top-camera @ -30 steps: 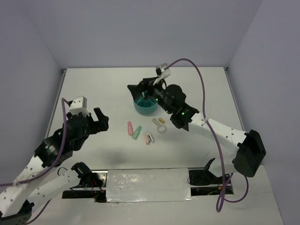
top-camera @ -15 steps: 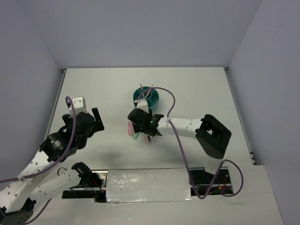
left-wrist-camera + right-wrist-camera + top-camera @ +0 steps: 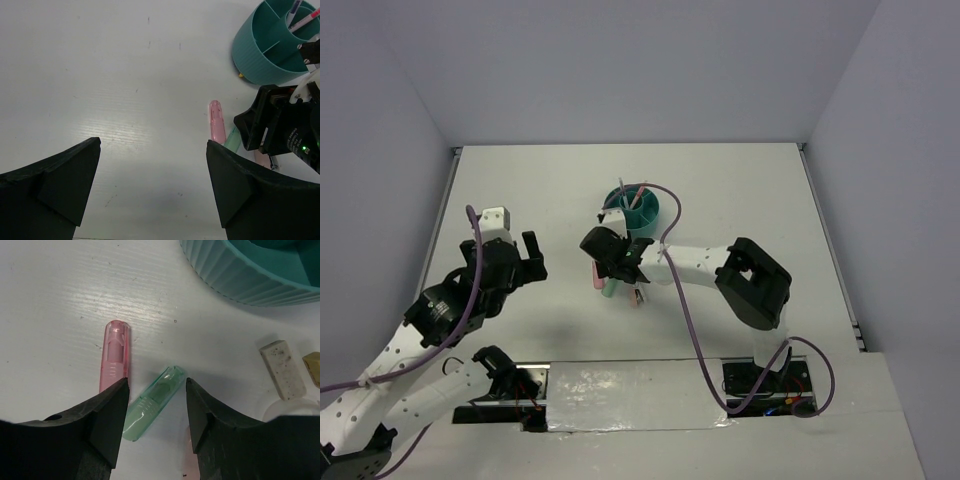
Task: Sort the stationery into containers
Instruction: Pick up the stationery from the center of the board.
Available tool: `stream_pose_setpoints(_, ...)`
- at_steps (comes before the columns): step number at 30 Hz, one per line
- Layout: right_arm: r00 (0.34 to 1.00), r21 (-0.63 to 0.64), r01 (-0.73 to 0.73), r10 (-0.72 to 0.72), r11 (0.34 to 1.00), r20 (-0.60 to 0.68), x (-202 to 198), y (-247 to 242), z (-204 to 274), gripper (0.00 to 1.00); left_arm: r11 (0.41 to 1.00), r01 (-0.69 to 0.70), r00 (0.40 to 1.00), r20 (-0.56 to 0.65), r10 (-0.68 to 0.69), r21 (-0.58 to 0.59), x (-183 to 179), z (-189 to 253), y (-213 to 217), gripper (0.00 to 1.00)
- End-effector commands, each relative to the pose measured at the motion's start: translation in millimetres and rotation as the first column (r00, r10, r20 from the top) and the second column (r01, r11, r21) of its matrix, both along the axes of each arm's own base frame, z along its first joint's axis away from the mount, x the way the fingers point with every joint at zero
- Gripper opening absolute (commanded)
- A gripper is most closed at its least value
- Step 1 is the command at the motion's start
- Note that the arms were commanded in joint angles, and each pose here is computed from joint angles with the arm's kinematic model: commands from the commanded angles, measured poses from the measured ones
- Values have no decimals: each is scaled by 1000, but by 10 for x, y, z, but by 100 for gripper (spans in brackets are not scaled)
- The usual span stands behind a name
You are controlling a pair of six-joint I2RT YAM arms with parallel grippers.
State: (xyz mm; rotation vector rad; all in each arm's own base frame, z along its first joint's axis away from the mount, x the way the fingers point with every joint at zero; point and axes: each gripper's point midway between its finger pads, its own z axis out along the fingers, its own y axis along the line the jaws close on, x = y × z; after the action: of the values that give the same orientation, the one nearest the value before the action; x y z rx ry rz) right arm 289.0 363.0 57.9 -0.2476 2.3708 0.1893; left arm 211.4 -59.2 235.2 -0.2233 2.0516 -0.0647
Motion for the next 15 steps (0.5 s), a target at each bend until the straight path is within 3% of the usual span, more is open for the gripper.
stream_pose_setpoints(1,999,11,37,-37,999,9,14,-33,43,56,999,23,999,39,-22,-22,33,86,-40,99)
stream_pose_setpoints(15,996,-44,22,-26,999,-90,-219,-105,-358,52,998,44,998,57,-42,-39,23,127,-59,99)
